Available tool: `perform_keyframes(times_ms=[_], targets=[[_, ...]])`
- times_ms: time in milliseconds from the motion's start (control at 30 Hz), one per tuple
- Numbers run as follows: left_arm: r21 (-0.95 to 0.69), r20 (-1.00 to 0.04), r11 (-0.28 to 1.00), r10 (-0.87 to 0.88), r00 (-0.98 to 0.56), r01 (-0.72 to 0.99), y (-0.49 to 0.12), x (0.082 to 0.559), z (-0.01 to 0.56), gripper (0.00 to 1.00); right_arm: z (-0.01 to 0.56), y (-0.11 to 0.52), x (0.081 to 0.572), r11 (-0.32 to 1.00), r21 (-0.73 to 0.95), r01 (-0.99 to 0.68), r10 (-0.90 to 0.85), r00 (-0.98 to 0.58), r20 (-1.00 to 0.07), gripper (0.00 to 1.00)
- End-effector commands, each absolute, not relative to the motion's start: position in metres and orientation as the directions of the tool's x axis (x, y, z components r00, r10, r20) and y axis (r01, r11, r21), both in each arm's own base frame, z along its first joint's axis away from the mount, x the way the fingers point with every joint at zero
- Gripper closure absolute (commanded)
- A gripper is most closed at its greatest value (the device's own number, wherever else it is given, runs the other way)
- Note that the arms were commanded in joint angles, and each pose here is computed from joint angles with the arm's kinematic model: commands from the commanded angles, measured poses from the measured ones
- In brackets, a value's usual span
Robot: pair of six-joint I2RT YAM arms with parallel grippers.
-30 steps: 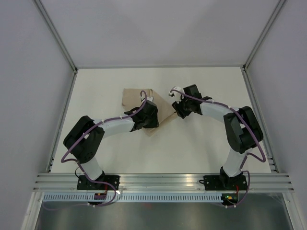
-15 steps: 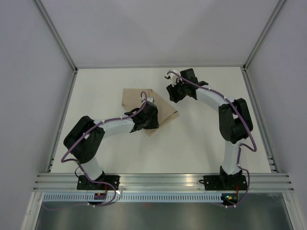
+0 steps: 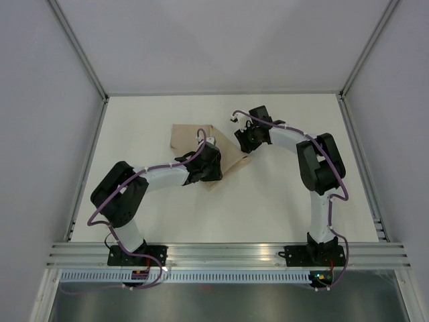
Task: Fold the napkin, place the utensils inside, and roll it up
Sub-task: Fold the napkin
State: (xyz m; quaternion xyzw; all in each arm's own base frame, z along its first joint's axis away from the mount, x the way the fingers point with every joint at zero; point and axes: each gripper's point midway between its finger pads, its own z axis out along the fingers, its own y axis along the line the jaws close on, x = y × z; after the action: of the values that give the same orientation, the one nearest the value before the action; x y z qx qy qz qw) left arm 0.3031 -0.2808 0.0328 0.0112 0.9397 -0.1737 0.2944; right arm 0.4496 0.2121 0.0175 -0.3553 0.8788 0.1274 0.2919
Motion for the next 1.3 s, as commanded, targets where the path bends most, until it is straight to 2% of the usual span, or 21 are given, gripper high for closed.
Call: perform_keyframes(times_ms=[0,567,1100,1267], targets=[[-0.336,-0.547,0.933,-0.079,-0.834,0.132,-0.287,0.301,0.029,0.54,0.025,0.201,0.436,0.716,-0.003,-0.698,-0.565,-0.577,-0.59,0.56],[-0.282,-0.53,0.924,0.074,-0.845,0.257,-0.283,0.293,0.029,0.53,0.04,0.199,0.384,0.65,0.085,-0.755,-0.589,-0.572,-0.571,0.59],[-0.269,-0.522,0.894,0.178,-0.834,0.359,-0.257,0.3,0.043,0.49,0.036,0.213,0.301,0.478,0.153,-0.865,-0.718,-0.485,-0.499,0.59],[-0.276,-0.521,0.885,0.19,-0.832,0.374,-0.257,0.299,0.046,0.49,0.036,0.222,0.294,0.464,0.14,-0.875,-0.733,-0.468,-0.494,0.6]])
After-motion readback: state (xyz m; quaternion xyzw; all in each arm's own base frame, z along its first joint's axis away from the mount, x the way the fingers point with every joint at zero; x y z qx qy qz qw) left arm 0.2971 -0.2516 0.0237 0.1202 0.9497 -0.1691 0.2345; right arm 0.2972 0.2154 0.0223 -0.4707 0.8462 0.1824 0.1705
